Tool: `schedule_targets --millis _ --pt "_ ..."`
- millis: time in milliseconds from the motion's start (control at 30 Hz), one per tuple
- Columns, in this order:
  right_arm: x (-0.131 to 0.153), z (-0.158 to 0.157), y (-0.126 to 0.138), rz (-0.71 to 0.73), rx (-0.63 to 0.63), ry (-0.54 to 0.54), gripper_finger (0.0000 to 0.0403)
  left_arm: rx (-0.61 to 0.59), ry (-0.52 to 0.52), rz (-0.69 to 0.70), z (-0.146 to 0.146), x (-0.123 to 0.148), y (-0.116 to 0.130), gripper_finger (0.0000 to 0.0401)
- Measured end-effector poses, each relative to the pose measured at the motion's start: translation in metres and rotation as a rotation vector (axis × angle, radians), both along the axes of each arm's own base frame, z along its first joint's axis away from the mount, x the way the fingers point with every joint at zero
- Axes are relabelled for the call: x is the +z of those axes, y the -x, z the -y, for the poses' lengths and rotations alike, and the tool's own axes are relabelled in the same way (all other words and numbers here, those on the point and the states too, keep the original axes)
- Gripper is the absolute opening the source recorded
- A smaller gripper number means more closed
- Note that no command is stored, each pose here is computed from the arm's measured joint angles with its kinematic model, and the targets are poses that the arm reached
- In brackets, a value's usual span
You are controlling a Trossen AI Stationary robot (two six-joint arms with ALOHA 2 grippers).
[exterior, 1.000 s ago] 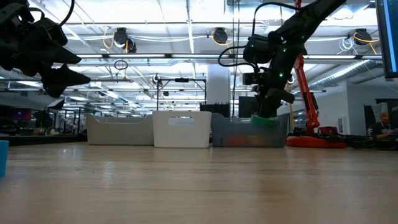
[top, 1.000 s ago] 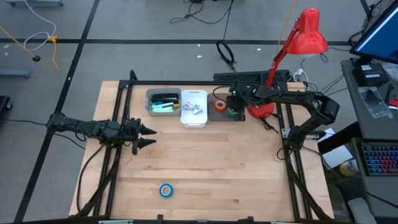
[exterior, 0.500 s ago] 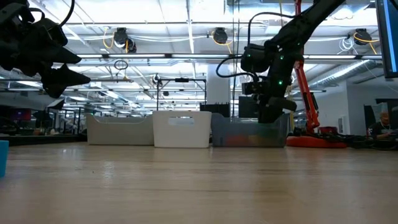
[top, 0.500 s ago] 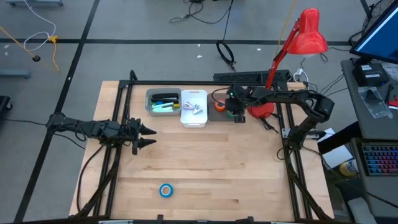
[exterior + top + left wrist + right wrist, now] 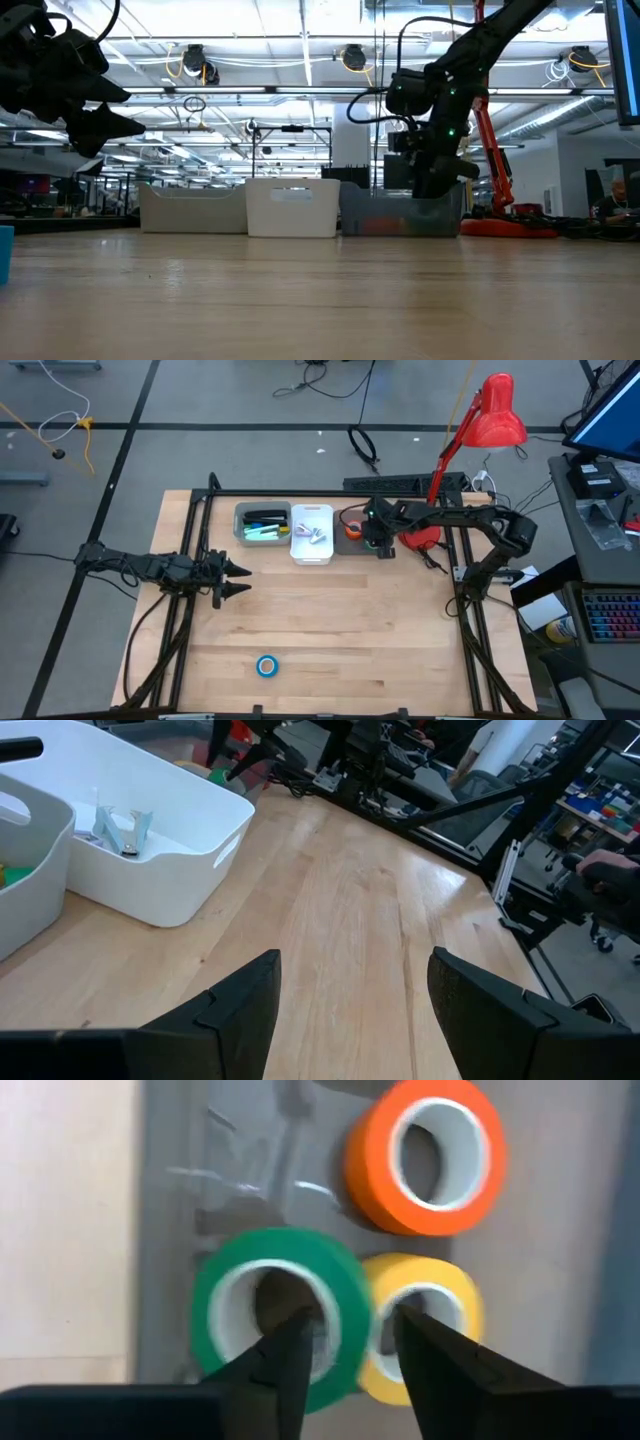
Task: Pick and place Stapler, Stapler remover, tape
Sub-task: Put the green tape into the black bin, then put the blue tape into the black bin
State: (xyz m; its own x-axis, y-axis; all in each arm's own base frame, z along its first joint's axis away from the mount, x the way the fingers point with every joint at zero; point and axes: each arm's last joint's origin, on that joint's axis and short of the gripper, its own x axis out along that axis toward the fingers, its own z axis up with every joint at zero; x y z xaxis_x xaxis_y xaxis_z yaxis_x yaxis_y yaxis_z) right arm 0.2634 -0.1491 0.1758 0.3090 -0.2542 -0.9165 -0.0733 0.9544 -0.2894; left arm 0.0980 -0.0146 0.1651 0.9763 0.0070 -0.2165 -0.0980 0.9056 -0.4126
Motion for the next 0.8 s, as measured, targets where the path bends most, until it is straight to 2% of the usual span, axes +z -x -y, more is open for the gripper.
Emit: schedule_targets --millis 200,300,400,600,800 --pt "0.015 -0.005 0.001 -0.021 0.015 0.151 0.0165 0.001 0.0 0.001 0.0 0.0 0.0 0.025" --pt "0.032 -0.012 0.004 0.025 0.009 0.198 0.0168 0.001 0.007 0.001 0.0 0.0 0.0 0.025" --pt "0.053 -0.02 0.008 0.129 -0.034 0.213 0.0167 0.005 0.027 0.003 0.0 0.0 0.0 0.025" --pt "0.095 -0.042 0.024 0.366 -0.173 0.176 0.0165 0.015 0.08 0.026 0.0 0.002 0.0 0.025" --pt "0.132 -0.065 0.043 0.662 -0.282 -0.017 0.0165 0.024 0.142 0.065 0.0 0.006 -0.001 0.025"
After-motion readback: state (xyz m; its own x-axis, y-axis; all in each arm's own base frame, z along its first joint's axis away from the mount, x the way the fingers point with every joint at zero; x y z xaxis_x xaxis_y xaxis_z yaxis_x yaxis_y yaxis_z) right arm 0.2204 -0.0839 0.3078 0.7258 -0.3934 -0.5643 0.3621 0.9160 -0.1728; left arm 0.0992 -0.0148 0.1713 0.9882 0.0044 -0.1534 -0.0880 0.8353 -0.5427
